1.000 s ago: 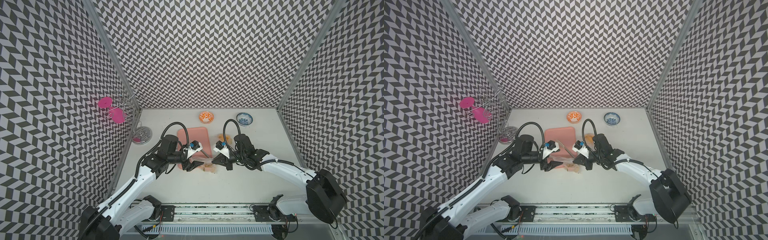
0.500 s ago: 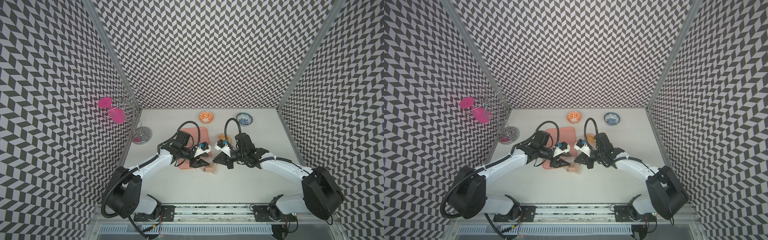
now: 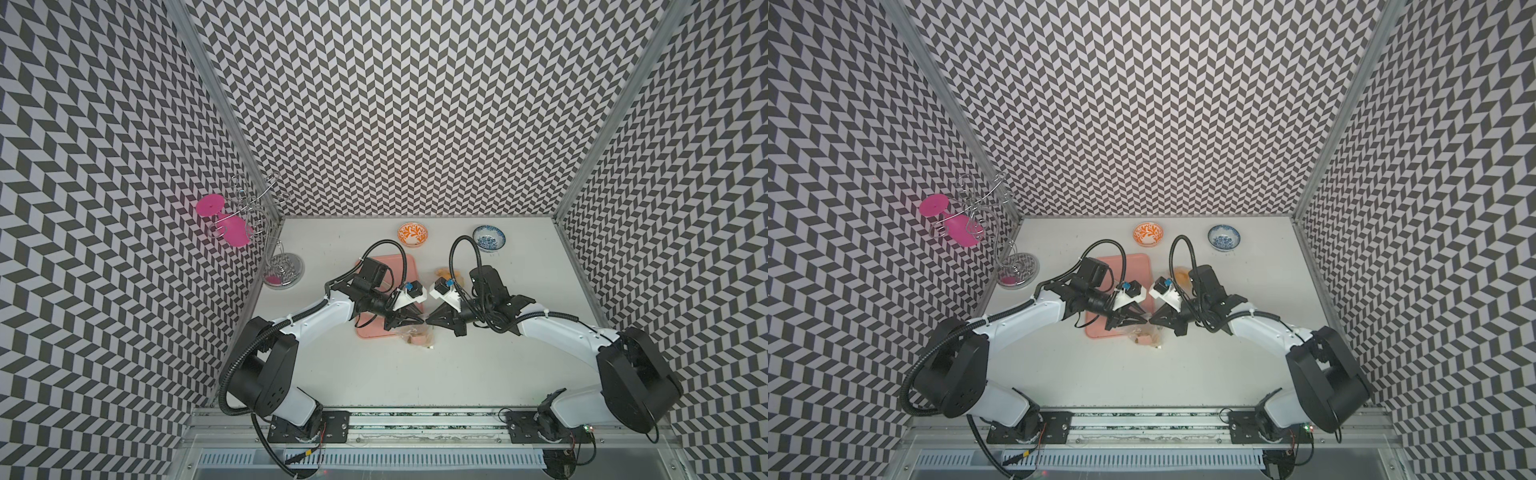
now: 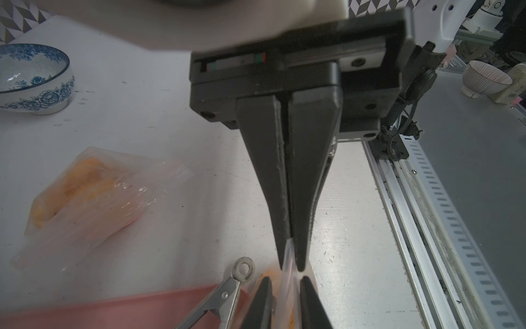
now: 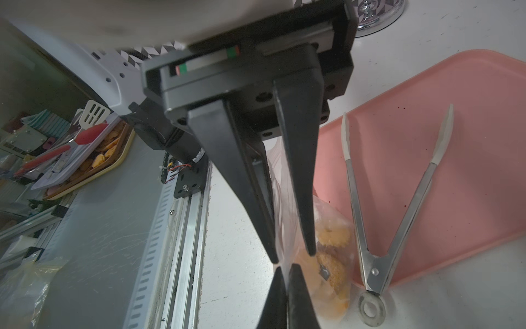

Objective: Put the cookies into a resealable bag to prevent moisture
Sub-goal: Place the ziploc bag at the center of the board.

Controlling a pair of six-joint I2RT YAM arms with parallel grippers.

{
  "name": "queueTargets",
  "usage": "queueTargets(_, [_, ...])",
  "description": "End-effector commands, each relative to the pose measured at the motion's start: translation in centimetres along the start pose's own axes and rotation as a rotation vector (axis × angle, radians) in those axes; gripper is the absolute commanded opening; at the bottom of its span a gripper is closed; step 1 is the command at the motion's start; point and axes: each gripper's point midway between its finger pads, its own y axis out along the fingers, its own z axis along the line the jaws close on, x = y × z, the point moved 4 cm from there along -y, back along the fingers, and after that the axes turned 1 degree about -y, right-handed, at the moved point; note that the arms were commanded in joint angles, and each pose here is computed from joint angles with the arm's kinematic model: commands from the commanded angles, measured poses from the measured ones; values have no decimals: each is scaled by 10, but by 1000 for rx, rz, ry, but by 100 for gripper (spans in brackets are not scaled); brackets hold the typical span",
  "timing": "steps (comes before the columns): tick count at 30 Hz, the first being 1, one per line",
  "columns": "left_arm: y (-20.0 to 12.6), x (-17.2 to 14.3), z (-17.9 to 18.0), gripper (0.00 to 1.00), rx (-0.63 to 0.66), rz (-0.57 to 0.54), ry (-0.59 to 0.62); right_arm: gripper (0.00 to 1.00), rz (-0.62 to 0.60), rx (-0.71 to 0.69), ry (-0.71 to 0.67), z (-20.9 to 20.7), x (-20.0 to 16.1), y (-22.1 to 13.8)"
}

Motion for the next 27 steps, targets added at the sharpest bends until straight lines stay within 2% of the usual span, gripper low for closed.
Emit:
queueTargets(1, [1,7,1,14,-16,-9,23,0,-43,2,-45,0,14,-4])
queueTargets(3, [2,7,2,2,-24,-1,10,0,-38,-5,-46,0,12,-5])
queueTargets(7, [5,0,1,0,-60,37,-34,0,-49,-31,-40,-2,11,-10])
queueTargets(8, [6,-2,1,3,-59,47,-43,0,-50,-34,-35,-3,10,-11])
queueTargets(10, [5,-5,4,26,-38,64,-53,0,-56,-37,-31,-3,11,-13])
queueTargets(12, [5,-6,5,28,-21,72,-45,0,-65,-38,-27,-3,12,-15])
queueTargets(14, [4,-7,7,24,-9,79,-46,0,-74,-40,-23,-3,13,-17])
queueTargets(17, [2,-8,11,0,-6,94,-61,0,-74,-45,-20,-5,13,-19])
queueTargets(21, [-4,-9,13,0,3,101,-89,0,-70,-61,-12,-9,10,-23])
queueTargets(23, [-7,-12,15,19,21,104,-103,0,-71,-67,-10,-9,10,-25])
queueTargets(24, [-8,-12,15,22,26,104,-107,0,-70,-69,-8,-10,9,-25])
queueTargets(26, [-11,-15,17,22,36,107,-122,0,-73,-74,-9,-10,10,-27])
queueTargets(27, [-13,-17,17,13,36,105,-131,0,-72,-75,-6,-10,10,-28])
